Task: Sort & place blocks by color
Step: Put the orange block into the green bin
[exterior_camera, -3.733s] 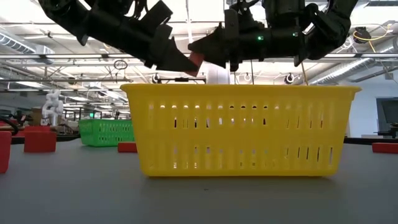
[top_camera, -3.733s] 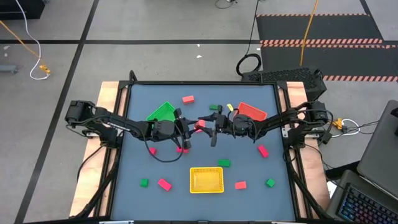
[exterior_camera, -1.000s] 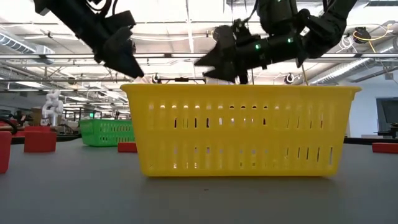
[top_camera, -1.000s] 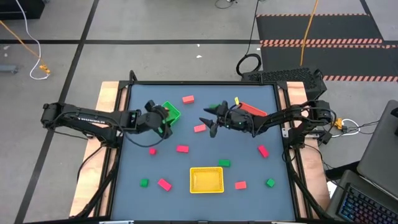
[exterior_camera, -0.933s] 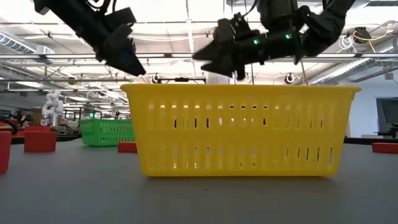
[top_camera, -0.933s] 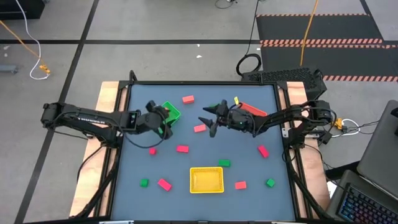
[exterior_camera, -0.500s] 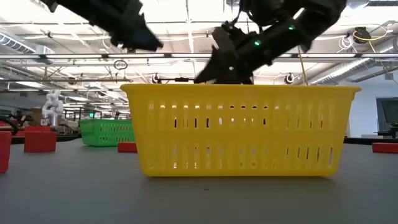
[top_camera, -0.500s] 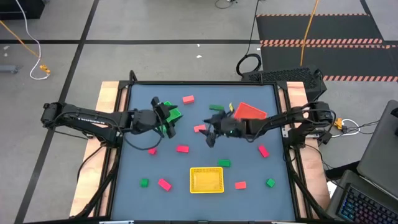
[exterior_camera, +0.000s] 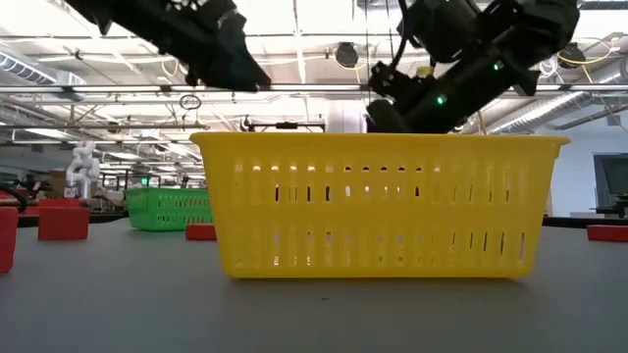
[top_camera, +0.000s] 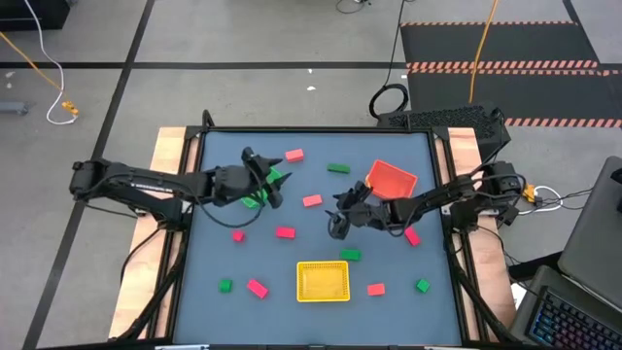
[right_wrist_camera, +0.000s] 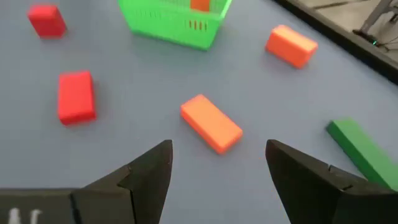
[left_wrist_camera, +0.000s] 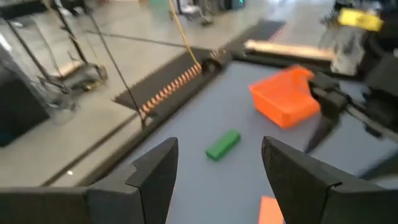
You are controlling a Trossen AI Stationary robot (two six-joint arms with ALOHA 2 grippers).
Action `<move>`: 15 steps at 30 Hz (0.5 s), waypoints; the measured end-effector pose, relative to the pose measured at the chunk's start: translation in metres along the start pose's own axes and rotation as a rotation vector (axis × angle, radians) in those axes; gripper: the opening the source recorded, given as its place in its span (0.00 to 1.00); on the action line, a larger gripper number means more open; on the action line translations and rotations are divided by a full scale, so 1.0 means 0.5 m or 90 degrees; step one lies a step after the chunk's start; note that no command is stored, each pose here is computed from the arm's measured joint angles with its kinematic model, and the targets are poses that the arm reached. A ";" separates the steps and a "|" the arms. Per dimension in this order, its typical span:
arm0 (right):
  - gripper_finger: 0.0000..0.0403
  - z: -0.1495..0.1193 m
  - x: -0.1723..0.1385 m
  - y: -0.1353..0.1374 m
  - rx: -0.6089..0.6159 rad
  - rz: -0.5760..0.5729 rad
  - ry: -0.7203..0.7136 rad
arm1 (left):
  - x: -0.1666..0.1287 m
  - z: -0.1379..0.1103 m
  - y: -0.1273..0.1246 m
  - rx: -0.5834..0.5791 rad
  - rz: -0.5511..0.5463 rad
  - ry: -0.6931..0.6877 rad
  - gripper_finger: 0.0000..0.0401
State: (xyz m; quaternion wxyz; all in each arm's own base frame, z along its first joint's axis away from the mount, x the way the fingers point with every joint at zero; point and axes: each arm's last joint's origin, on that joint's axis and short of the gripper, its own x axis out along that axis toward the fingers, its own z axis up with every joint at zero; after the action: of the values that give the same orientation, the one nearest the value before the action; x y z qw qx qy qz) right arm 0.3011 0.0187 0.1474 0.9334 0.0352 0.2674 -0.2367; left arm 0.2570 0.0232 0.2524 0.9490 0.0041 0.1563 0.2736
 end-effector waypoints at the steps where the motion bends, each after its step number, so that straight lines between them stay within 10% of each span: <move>1: 0.63 -0.002 0.001 -0.003 -0.007 -0.005 0.001 | 0.009 -0.008 -0.006 0.005 -0.010 0.010 0.58; 15: 0.63 0.033 -0.005 -0.035 -0.077 -0.020 -0.052 | 0.122 -0.051 -0.045 0.054 -0.123 0.122 0.58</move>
State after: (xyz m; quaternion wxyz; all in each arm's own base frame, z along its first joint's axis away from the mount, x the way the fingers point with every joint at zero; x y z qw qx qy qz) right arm 0.2990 0.0011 0.1637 0.9400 -0.0352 0.2437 -0.2362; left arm 0.3101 0.0339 0.2083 0.9507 0.0031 0.2573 0.1733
